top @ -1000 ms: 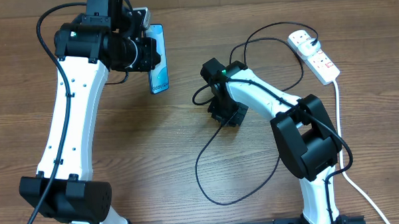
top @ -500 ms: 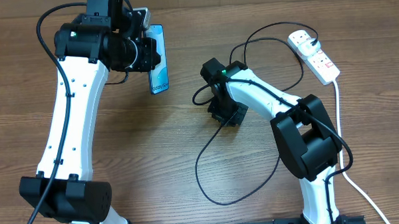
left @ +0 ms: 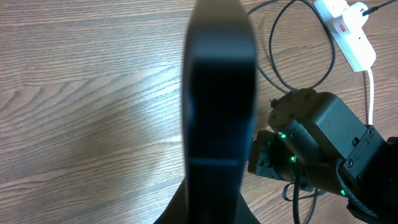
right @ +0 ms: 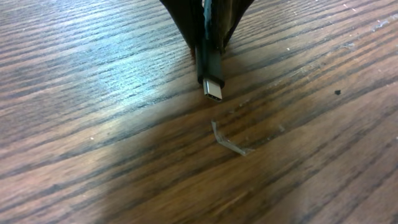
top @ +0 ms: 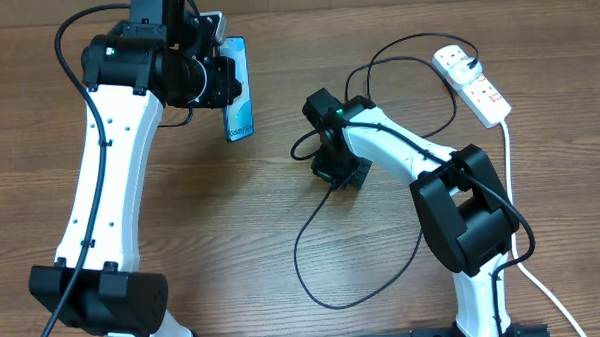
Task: Plug charger to phone and switch on socket
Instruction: 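Lift the cable end with the right gripper toward the phone's bottom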
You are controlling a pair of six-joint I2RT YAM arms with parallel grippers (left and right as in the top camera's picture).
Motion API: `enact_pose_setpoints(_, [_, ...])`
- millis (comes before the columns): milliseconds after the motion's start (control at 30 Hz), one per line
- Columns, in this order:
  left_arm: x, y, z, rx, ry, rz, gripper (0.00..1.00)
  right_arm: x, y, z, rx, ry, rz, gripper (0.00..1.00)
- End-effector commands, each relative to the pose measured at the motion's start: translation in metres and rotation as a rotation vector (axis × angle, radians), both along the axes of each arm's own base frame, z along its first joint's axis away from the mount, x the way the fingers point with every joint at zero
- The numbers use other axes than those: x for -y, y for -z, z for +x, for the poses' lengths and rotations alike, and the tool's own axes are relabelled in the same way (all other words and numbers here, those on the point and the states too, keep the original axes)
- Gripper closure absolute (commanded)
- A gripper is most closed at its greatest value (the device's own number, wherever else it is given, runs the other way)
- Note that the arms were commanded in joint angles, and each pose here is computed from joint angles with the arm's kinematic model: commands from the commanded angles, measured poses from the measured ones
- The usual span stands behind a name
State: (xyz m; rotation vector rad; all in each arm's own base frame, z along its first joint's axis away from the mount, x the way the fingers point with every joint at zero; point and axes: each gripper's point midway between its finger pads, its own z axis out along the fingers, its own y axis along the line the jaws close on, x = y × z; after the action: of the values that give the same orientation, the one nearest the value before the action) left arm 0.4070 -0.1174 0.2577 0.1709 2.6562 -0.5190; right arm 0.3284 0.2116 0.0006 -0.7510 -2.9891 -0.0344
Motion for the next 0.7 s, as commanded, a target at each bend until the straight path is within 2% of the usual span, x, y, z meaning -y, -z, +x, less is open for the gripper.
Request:
enact_pose_setpoints(0, [0.003,-0.004,0.001,0.008,-0.002,-0.018,0.96,0.009,0.015,-0.011,-0.039,-0.002,-0.040,0.96])
enact_pose_setpoints(133, [0.006,-0.006,0.001,0.009,0.007,-0.034,0.96,0.002,0.008,-0.006,-0.031,-0.029,-0.004,0.96])
enact_pose_setpoints(267, [0.022,-0.016,0.002,0.028,0.058,-0.133,0.96,-0.019,-0.017,0.006,0.007,-0.108,0.112,0.96])
enact_pose_setpoints(367, [0.025,-0.027,0.007,0.048,0.062,-0.214,0.96,-0.033,-0.054,0.013,0.073,-0.189,0.204,0.96])
enact_pose_setpoints(500, [0.024,-0.052,0.010,0.071,0.102,-0.412,0.96,-0.039,-0.111,0.016,0.207,-0.281,0.281,0.96])
enact_pose_setpoints(667, [-0.001,-0.079,0.020,0.107,0.073,-0.579,0.96,-0.046,-0.185,0.003,0.366,-0.423,0.406,0.96])
